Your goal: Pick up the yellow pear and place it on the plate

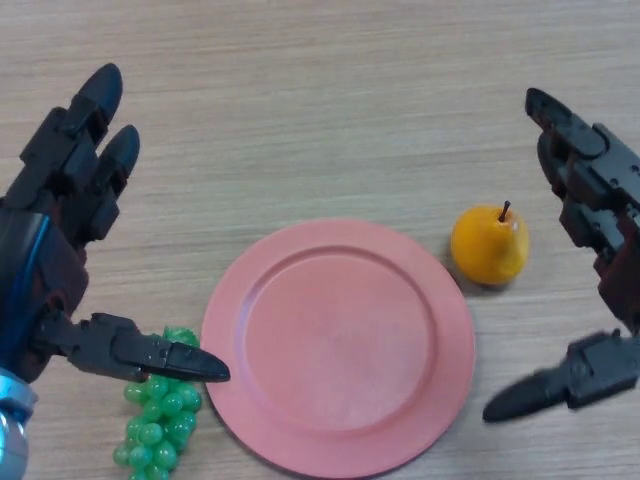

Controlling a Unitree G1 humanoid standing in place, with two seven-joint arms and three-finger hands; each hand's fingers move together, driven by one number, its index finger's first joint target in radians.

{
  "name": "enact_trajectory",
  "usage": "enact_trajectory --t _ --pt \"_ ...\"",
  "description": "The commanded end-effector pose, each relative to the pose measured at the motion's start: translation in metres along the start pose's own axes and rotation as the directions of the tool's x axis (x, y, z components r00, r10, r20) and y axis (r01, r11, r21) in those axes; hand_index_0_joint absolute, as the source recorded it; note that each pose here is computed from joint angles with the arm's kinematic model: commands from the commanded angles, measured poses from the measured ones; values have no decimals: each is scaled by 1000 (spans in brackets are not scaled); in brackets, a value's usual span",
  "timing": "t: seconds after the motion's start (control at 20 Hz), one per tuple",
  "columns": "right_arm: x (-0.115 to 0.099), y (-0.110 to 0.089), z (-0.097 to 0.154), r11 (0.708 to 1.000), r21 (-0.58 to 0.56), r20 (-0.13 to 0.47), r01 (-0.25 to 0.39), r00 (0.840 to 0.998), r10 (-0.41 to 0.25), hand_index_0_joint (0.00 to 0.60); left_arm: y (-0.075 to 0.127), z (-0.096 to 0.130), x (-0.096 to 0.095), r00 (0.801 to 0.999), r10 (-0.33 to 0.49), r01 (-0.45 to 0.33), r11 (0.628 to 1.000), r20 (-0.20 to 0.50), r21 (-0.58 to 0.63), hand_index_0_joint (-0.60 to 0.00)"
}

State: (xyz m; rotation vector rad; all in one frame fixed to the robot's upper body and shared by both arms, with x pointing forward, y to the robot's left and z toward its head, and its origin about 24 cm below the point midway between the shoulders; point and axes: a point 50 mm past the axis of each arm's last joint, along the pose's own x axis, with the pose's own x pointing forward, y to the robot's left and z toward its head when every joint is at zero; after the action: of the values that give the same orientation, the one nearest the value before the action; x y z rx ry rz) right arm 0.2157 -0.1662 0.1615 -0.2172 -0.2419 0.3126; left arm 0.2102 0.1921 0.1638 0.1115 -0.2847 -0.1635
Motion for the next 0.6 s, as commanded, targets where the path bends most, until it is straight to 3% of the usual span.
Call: enact_trajectory --t 0.05,0.25,0.4,0.6 --pt "7 -22 28 990 -97 198 101 977 -80 0 7 28 -5 986 22 -31 998 165 53 0" --pt "33 -38 10 987 -93 174 129 978 -111 0 2 24 -4 988 1 -9 999 155 51 0" --pt "50 -42 -9 993 -76 137 96 987 -85 0 -1 25 -5 987 -5 -2 999 163 44 0" --pt "75 -47 -33 987 -114 112 116 988 -103 0 -10 29 -5 983 -69 55 995 170 87 0"
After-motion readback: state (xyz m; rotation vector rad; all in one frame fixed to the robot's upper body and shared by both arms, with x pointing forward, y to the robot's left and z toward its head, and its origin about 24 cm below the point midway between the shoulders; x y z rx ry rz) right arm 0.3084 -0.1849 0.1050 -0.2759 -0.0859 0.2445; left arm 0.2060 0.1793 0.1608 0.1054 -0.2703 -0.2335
